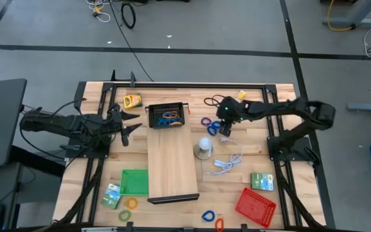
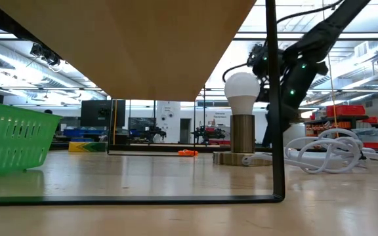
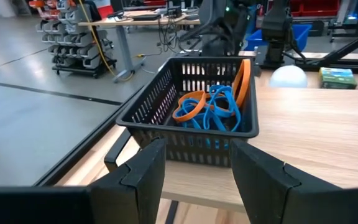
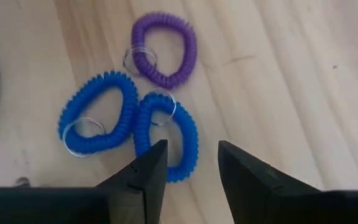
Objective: Pick & Place Office Desk Supplies
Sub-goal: Put the top blue spiral keychain into the green bin
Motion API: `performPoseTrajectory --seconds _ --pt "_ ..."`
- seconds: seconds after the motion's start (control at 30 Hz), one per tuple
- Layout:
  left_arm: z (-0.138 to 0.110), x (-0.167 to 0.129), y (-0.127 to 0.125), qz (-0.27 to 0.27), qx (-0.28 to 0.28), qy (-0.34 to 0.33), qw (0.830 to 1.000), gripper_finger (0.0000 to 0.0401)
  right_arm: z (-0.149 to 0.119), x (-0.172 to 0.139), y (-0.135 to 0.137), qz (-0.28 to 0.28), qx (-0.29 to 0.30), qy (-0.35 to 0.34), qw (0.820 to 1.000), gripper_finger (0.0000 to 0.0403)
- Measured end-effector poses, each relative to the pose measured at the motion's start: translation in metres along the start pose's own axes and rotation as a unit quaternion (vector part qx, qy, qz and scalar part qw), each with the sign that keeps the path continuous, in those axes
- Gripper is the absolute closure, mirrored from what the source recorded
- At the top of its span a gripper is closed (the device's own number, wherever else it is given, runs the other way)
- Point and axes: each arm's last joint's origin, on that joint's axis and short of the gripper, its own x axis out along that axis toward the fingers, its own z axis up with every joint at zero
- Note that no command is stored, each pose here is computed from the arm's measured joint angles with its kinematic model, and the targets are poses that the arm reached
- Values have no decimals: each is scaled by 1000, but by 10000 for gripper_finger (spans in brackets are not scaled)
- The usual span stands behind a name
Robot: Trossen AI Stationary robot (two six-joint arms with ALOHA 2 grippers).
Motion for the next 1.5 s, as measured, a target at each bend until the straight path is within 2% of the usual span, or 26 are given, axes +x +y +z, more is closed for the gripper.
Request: performPoseTrajectory --seconds 0.2,0.4,0.5,0.63,0.83,1.03,1.27,1.4,1.5 --pt "0 1 1 -7 -1 1 1000 216 -1 18 0 6 -17 40 999 252" --pt "0 1 1 -9 -1 0 1000 216 -2 25 2 2 -25 49 998 258" --pt "0 1 1 -9 -3 0 1000 216 -2 25 3 -6 -15 53 998 296" --pt "1 1 1 -9 -5 -5 1000 216 -3 25 5 -10 -11 57 998 382" --pt "2 1 1 -9 -5 -6 1000 216 -4 18 11 -58 -13 63 996 395" --pt "2 1 1 -9 -1 -8 1000 216 2 -7 15 -116 -15 36 992 398" --pt "9 1 0 -27 0 -39 999 216 11 -55 21 -176 -6 -57 983 398" --pt "15 0 -1 -57 -11 -72 996 216 18 -86 31 -168 0 -149 974 398" --pt "22 -1 -3 -91 -20 -103 990 216 27 -106 43 -134 -14 -235 963 398"
